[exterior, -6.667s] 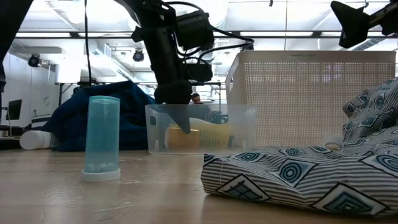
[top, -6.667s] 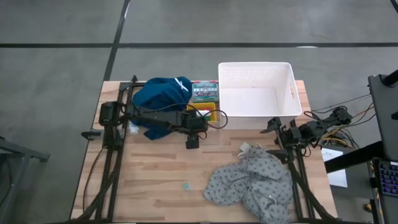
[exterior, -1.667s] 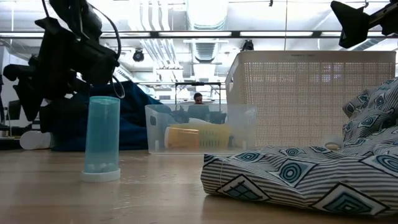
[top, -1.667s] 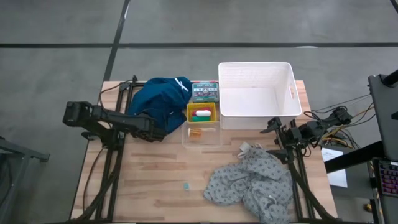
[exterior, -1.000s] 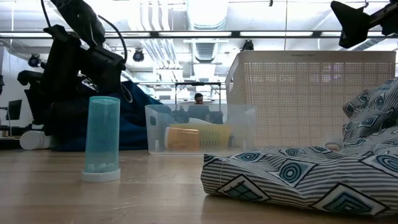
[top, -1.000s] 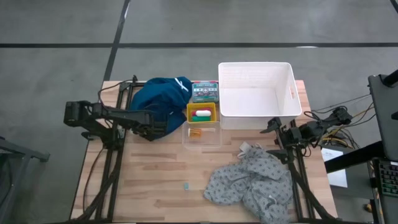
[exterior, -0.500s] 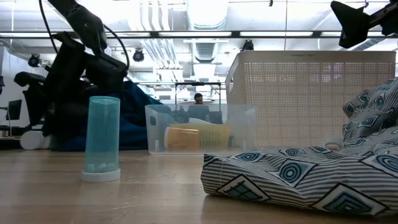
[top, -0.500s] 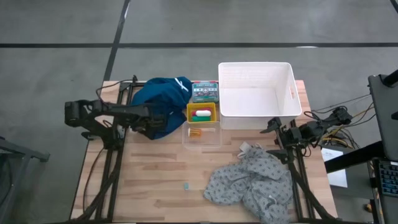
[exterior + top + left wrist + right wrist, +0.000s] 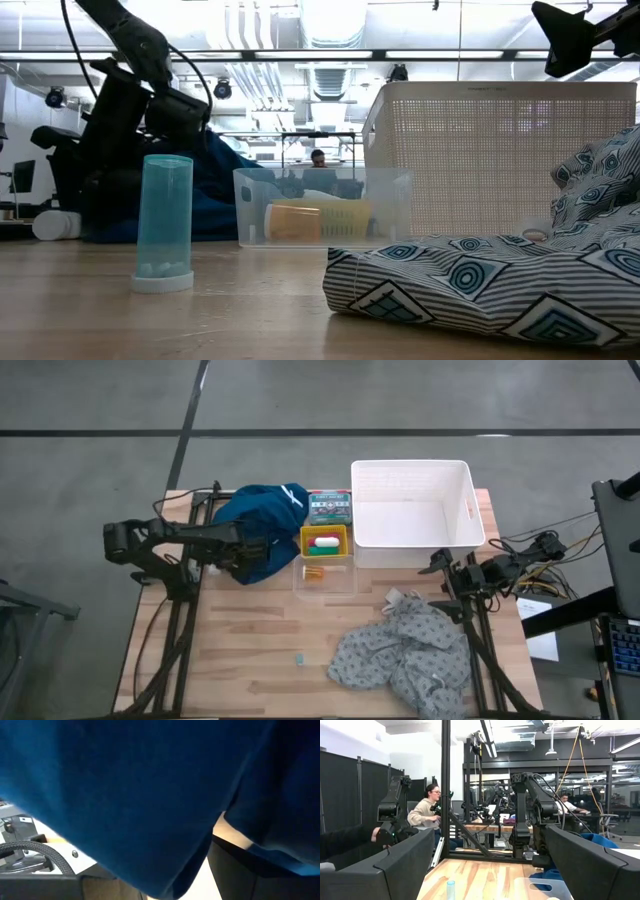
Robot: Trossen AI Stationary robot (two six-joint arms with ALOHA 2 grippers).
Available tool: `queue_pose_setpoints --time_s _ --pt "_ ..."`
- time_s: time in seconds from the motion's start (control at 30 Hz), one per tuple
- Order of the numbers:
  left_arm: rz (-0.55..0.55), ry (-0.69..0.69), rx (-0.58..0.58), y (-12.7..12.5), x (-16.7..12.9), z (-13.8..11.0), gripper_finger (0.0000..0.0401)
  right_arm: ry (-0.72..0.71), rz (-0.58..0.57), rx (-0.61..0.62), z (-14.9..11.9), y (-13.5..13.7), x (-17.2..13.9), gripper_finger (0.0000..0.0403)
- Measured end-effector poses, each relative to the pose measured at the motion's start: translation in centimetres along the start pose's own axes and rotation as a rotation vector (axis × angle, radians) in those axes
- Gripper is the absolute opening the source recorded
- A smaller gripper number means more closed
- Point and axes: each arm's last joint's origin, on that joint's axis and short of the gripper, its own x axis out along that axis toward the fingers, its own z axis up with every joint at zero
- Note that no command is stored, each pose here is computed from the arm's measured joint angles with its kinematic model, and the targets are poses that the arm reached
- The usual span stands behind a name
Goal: Pick & Place Medicine items
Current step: Put the white medicine bottle into the transparent bin
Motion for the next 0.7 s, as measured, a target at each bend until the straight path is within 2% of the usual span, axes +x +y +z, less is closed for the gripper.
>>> queue_pose_setpoints --time_s 0.27,0.53,0.7 --pt "-0.029 0.008 0.004 -0.21 -0.03 0.05 0.0212 0.0 0.0 0.0 -0.01 0.0 0.0 0.038" --pt "-0.08 0.1 -0.092 -0.44 -0.26 -0.34 0.0212 0.0 0.0 0.0 0.0 0.0 0.0 0.038" --pt "-0.135 0.178 -0.113 -0.97 -0.94 -0.84 0.0212 0.0 0.0 0.0 0.0 0.0 0.0 0.038"
